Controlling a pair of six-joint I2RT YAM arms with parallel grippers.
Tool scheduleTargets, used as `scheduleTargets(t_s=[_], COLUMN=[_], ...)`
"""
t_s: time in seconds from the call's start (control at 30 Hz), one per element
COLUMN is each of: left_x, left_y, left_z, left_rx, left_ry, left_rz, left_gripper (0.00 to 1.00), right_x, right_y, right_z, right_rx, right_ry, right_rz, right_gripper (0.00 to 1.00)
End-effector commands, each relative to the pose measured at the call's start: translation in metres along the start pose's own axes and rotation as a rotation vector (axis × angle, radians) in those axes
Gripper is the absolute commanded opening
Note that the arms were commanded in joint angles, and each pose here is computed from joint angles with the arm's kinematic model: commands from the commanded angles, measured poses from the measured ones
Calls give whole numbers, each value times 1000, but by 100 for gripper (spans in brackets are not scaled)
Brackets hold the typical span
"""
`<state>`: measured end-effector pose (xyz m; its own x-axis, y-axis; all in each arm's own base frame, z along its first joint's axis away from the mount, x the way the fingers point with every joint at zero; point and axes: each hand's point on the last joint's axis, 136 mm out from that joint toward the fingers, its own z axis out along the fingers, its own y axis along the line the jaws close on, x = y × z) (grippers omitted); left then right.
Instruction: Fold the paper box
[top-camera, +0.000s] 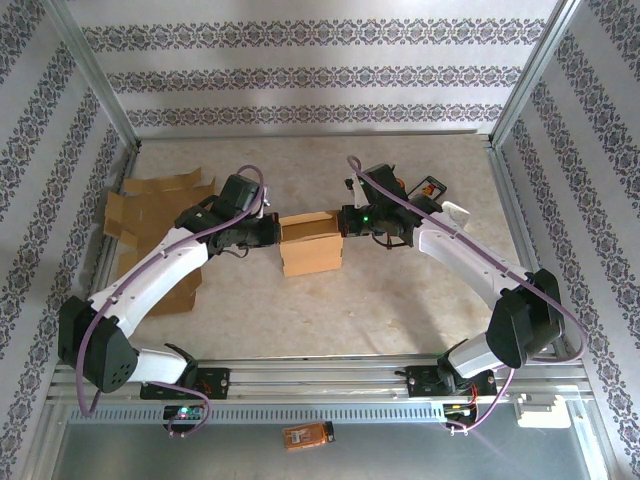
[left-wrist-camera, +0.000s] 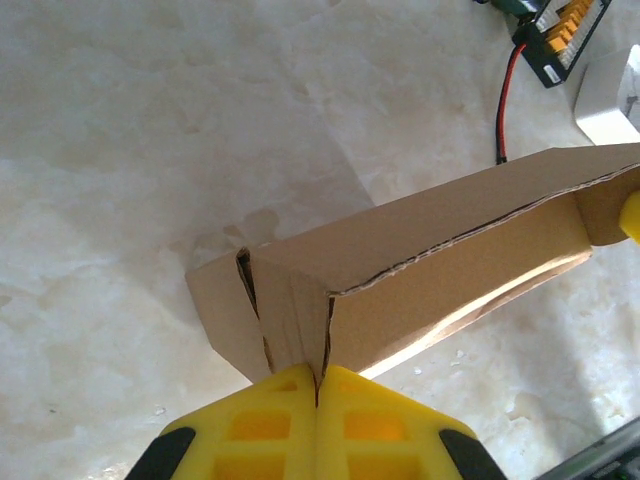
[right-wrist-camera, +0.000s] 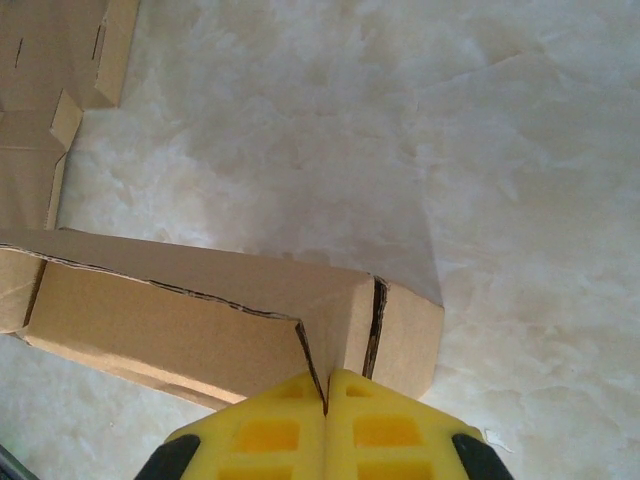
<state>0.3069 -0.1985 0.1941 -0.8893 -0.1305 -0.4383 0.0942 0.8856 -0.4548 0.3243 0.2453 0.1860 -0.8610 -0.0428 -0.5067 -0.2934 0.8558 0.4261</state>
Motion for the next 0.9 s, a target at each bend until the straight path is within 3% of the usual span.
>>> scheduleTargets(t_s=[0.0,0.27,0.87], left_x=[-8,-11,31], left_y=[-21,-20,27], left_z=[-9,-13,4], left_rx=[125,170,0], left_ry=[-29,-46,51], left_rz=[-28,-71,-87], left_gripper=[0,0,0], right_x=[31,33,36], right_y=[-2,-3,1], right_z=[6,6,8], right_rx=[15,20,24], right_ry=[106,108,106], right_rz=[-7,-14,-37], right_gripper=[1,0,0])
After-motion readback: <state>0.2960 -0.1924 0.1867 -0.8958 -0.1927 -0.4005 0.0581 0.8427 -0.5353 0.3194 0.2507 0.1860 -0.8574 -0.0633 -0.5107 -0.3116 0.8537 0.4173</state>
